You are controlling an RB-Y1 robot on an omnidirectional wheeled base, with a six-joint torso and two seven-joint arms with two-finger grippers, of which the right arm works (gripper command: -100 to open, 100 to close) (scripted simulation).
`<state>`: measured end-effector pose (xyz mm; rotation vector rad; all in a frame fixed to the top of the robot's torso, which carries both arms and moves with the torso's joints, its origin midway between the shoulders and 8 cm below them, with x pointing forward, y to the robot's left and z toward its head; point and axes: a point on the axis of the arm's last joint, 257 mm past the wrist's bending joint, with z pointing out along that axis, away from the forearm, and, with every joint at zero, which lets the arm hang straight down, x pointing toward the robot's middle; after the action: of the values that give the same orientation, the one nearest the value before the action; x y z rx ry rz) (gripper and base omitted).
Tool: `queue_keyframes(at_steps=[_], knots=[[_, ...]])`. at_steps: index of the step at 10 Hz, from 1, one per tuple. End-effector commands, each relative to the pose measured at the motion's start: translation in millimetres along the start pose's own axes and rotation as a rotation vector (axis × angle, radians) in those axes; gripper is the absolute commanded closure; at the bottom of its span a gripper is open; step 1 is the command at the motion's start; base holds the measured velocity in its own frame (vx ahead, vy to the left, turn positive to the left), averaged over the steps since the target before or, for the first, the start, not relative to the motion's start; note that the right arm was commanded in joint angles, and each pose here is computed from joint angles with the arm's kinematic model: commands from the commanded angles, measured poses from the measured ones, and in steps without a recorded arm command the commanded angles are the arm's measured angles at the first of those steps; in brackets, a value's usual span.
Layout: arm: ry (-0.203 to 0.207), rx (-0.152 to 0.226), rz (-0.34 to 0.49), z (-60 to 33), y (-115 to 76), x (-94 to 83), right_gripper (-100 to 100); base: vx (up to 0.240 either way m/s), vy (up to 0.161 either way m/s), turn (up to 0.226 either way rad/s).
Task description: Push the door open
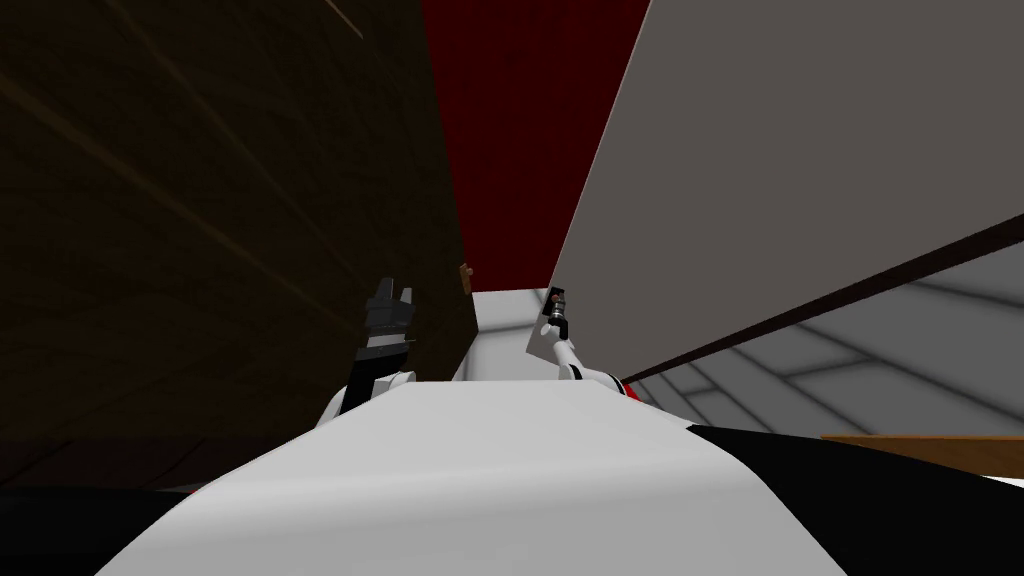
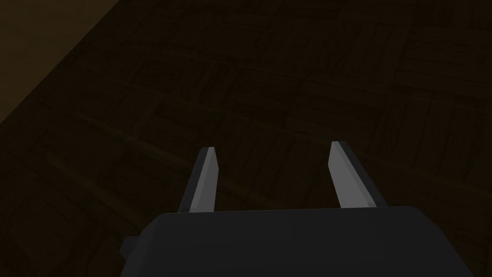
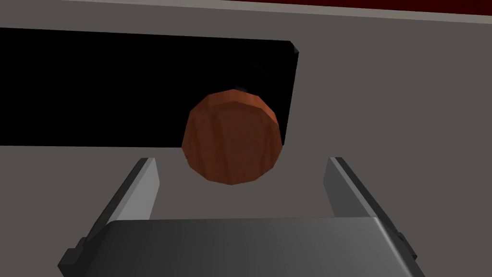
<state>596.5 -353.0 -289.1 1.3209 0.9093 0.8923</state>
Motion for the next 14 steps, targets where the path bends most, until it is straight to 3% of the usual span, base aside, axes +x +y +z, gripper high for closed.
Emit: queue_keyframes(at_steps=[1, 2, 3, 8, 10, 13, 14], knots=[[0.001, 0.003, 0.011, -5.3, -3.7, 4.9, -100, 0.200, -0.079, 0.042], [0.001, 0.002, 0.006, -2.8, -2.5, 2.5, -100, 0.087, -0.035, 0.013], [0.001, 0.002, 0.006, -2.8, -2.5, 2.5, 100, -0.010, 0.006, -0.009], [0.001, 0.002, 0.006, -2.8, -2.5, 2.5, 100, -0.018, 0.007, 0.000], [-0.039, -0.005, -0.011, 2.4, 0.1, -18.6, 100, 0.148, -0.016, -0.022], [-0.045, -0.007, -0.013, 3.3, 1.0, -21.6, 100, 0.099, -0.026, -0.006], [-0.082, -0.018, -0.023, 7.8, 6.1, -38.5, 100, 0.123, -0.004, -0.028]])
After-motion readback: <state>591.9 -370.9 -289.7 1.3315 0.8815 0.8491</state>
